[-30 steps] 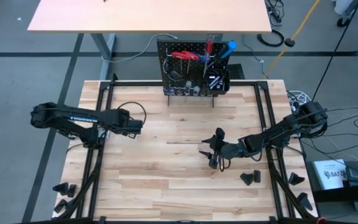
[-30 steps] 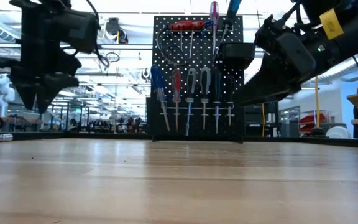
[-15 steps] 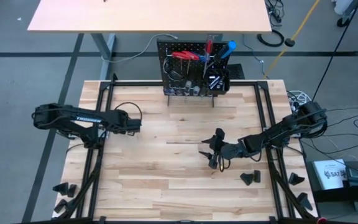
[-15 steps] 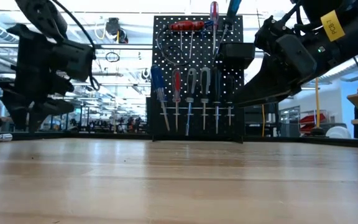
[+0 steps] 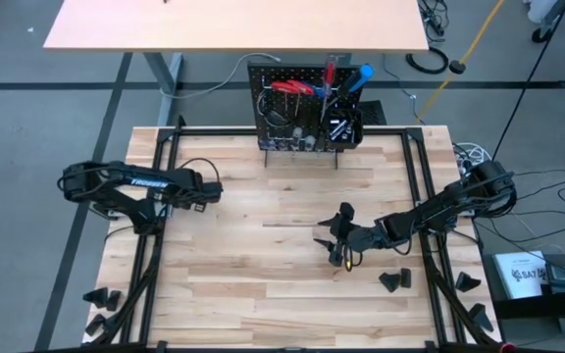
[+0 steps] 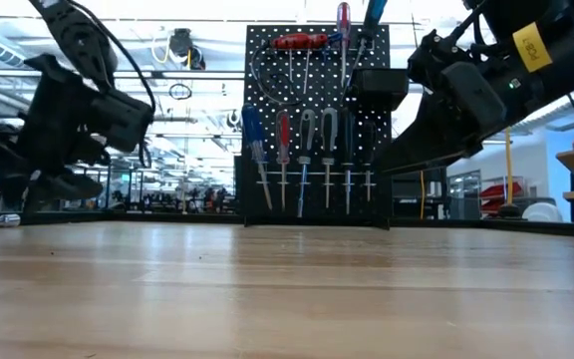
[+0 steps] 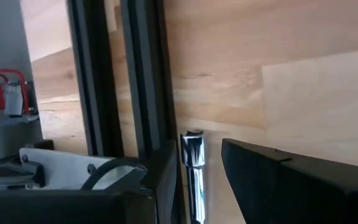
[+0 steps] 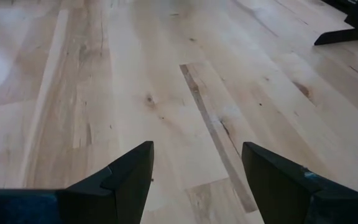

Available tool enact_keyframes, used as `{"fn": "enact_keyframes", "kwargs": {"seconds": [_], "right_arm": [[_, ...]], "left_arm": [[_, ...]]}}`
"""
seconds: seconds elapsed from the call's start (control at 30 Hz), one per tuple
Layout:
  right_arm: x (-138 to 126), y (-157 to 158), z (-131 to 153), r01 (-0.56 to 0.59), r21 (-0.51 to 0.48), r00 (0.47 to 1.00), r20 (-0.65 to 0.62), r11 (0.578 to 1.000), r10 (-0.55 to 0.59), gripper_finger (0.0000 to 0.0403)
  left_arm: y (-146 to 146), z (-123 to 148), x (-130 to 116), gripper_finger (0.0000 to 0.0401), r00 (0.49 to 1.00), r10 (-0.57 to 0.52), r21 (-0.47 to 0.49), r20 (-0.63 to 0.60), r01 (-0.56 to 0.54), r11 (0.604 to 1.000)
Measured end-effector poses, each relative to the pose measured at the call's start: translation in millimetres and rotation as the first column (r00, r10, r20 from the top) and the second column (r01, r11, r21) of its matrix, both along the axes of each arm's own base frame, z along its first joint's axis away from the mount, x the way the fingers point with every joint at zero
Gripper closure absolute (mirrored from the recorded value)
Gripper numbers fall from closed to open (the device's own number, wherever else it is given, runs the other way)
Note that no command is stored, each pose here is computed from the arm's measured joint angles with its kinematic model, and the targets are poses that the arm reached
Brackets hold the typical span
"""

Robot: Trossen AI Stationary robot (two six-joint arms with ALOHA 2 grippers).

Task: Hang tools onto peg board
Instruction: Put the silver extension bar into the black bin on the peg board

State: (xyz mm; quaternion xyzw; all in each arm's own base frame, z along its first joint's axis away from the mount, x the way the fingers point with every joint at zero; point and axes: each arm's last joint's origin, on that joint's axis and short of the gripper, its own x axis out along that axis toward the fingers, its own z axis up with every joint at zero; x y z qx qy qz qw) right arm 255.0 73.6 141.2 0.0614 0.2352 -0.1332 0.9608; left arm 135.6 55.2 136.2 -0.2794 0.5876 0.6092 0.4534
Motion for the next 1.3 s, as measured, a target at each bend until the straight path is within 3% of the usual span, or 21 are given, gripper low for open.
{"fn": "enact_keyframes", "kwargs": {"seconds": [0.4,0.8,1.13,1.3], "right_arm": [[0,0,-4,0.001,-0.004,1.0,-0.018,1.0,-0.001,0.0165],[0,0,-4,0.001,-0.002,1.0,-0.013,1.0,-0.001,0.0165],[0,0,-4,0.001,-0.002,1.0,-0.013,1.0,-0.001,0.0165],[0,0,-4,0.002,-0.002,1.0,-0.013,1.0,-0.002,0.0165]], "left_arm": [[11,-11,-2,0.0265,1.0,0.01,-0.165,0.001,-0.01,0.986],[18,-14,-7,0.0266,0.993,-0.091,-0.265,0.077,0.108,0.958],[16,-5,-8,0.0265,0.966,-0.18,-0.32,0.185,0.233,0.918],[16,0,-9,0.0265,0.946,-0.128,-0.354,0.297,0.234,0.906]]}}
